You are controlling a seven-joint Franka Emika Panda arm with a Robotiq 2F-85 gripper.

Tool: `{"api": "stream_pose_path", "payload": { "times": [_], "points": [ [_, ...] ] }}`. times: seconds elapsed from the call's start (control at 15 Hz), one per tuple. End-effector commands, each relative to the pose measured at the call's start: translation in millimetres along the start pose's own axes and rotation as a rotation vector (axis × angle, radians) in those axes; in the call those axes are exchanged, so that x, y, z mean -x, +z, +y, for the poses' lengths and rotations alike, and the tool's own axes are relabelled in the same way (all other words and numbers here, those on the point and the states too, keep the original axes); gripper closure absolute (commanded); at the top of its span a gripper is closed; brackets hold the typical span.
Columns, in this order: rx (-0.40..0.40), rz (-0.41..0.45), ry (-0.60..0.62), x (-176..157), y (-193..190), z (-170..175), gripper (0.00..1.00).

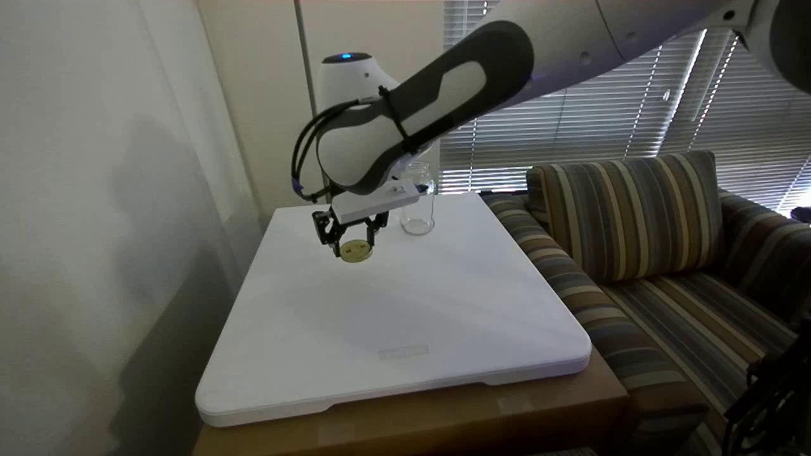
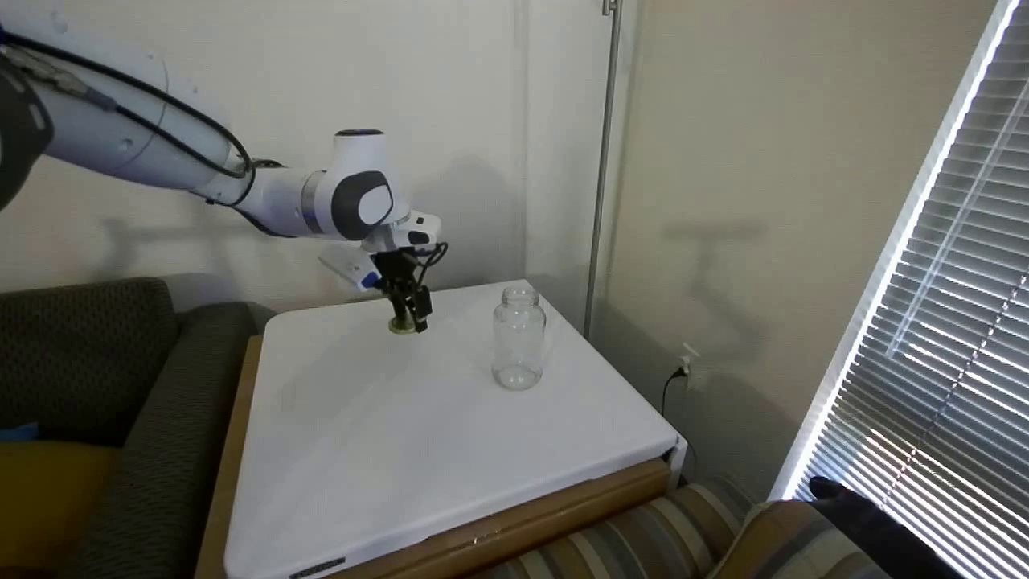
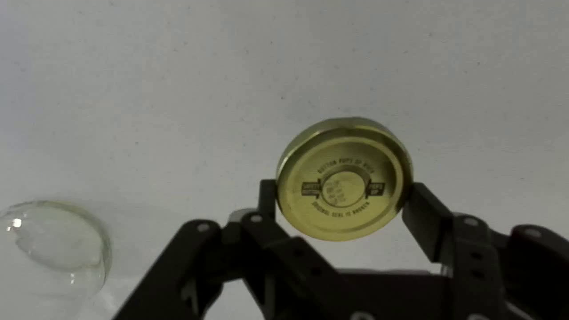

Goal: Put the lid on top of the glass jar

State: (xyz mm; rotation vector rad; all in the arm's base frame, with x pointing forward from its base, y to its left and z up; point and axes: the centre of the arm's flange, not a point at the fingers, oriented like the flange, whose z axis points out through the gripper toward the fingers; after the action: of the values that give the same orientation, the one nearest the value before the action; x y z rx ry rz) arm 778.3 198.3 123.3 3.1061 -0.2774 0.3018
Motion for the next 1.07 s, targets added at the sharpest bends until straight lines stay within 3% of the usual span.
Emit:
{"api": "stream_pose_path", "payload": {
  "times": [0.0, 0.47, 1.0],
  "points": [
    [0.031, 0.002, -0.054, -14, -43, 6, 0.53],
    [0.054, -0.008, -0.081, -45, -111, 23, 0.53],
    [0.098, 0.008, -0.023, -88, -160, 90, 0.53]
  ]
}}
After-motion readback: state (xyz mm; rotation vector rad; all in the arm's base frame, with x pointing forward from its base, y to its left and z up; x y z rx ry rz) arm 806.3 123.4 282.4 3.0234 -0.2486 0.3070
